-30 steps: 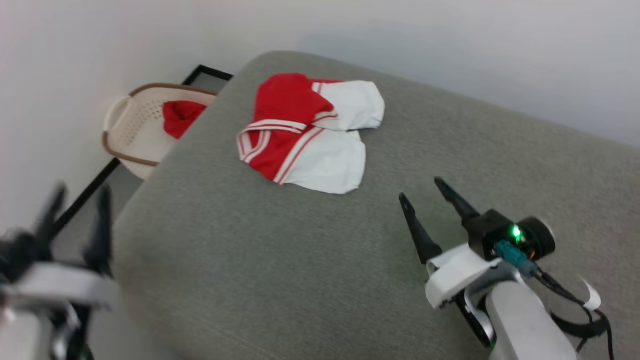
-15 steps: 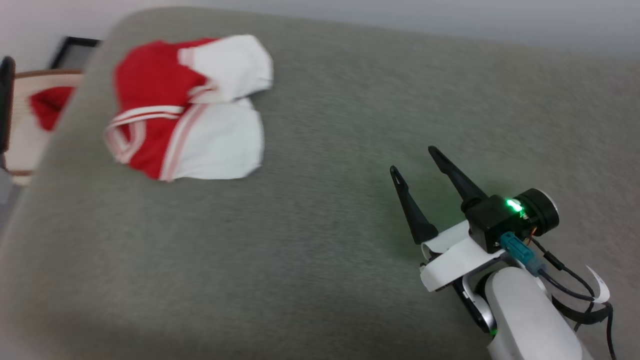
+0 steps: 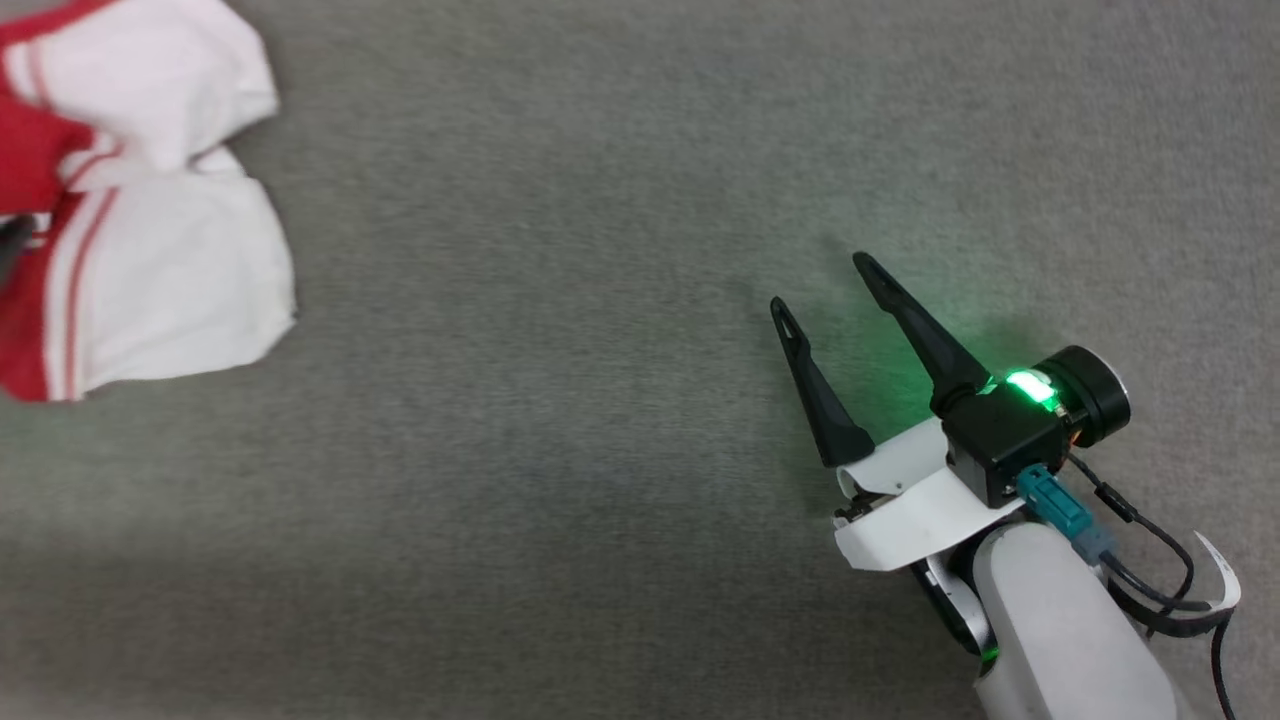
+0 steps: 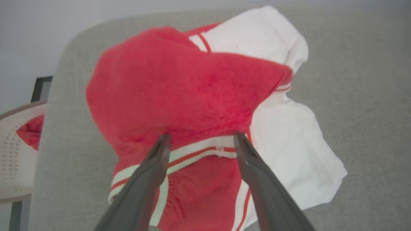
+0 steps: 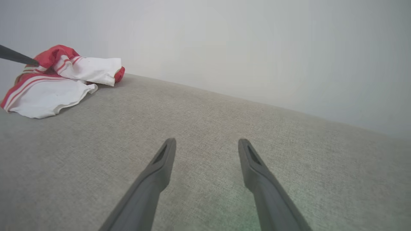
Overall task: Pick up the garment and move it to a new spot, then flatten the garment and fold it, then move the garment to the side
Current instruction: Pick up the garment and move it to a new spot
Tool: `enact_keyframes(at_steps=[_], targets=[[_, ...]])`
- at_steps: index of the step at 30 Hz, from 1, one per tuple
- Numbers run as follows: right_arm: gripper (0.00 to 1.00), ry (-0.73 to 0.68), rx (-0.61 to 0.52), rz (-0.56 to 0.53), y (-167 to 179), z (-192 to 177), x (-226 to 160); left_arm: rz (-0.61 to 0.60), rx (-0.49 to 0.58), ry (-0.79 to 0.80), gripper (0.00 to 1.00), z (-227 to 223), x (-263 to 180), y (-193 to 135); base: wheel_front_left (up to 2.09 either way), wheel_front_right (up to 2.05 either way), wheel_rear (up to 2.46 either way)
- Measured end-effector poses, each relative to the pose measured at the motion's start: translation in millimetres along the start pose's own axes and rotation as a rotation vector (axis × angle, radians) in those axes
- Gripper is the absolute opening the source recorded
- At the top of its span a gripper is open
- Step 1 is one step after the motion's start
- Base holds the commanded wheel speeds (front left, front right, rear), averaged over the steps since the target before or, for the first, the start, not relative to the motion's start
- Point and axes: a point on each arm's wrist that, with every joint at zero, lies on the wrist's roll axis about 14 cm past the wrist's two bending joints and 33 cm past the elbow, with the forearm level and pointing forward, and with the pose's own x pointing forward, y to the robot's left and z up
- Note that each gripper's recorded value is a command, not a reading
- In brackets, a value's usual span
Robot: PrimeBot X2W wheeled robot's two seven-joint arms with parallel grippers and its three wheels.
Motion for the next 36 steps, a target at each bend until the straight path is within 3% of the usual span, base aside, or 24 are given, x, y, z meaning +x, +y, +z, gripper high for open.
enact_keyframes(at_steps=[4, 16, 17, 18, 19, 30, 34, 36], targets=[[1.0, 0.017, -0.011, -0.023, -10, -8, -3, -0.036, -0.046, 0.145, 1.0, -28, 25, -10, 0.0, 0.0, 0.0], [1.0, 0.057, -0.039, -0.028, -17, -23, -4, -0.044, -0.127, 0.301, 1.0, -67, 76, -13, 0.0, 0.0, 0.0], [1.0, 0.056, -0.04, -0.028, -17, -22, -4, -0.045, -0.14, 0.302, 0.76, -68, 77, -14, 0.0, 0.0, 0.0], [1.0, 0.055, -0.042, -0.028, -16, -21, -4, -0.048, -0.165, 0.301, 0.25, -68, 78, -15, 0.0, 0.0, 0.0], [1.0, 0.051, -0.043, -0.028, -16, -18, -4, -0.051, -0.182, 0.304, 0.0, -67, 78, -16, 0.0, 0.0, 0.0], [1.0, 0.002, -0.038, -0.022, -10, 6, -4, -0.089, -0.233, 0.121, 0.0, -23, 62, -36, 0.0, 0.0, 0.0], [1.0, -0.036, -0.024, -0.035, -11, 21, -8, -0.101, -0.212, -0.039, 0.0, 26, 44, -37, 0.0, 0.0, 0.0], [1.0, -0.044, -0.014, -0.053, -13, 25, -14, -0.157, -0.206, -0.092, 0.0, 49, 34, -55, 0.0, 0.0, 0.0]])
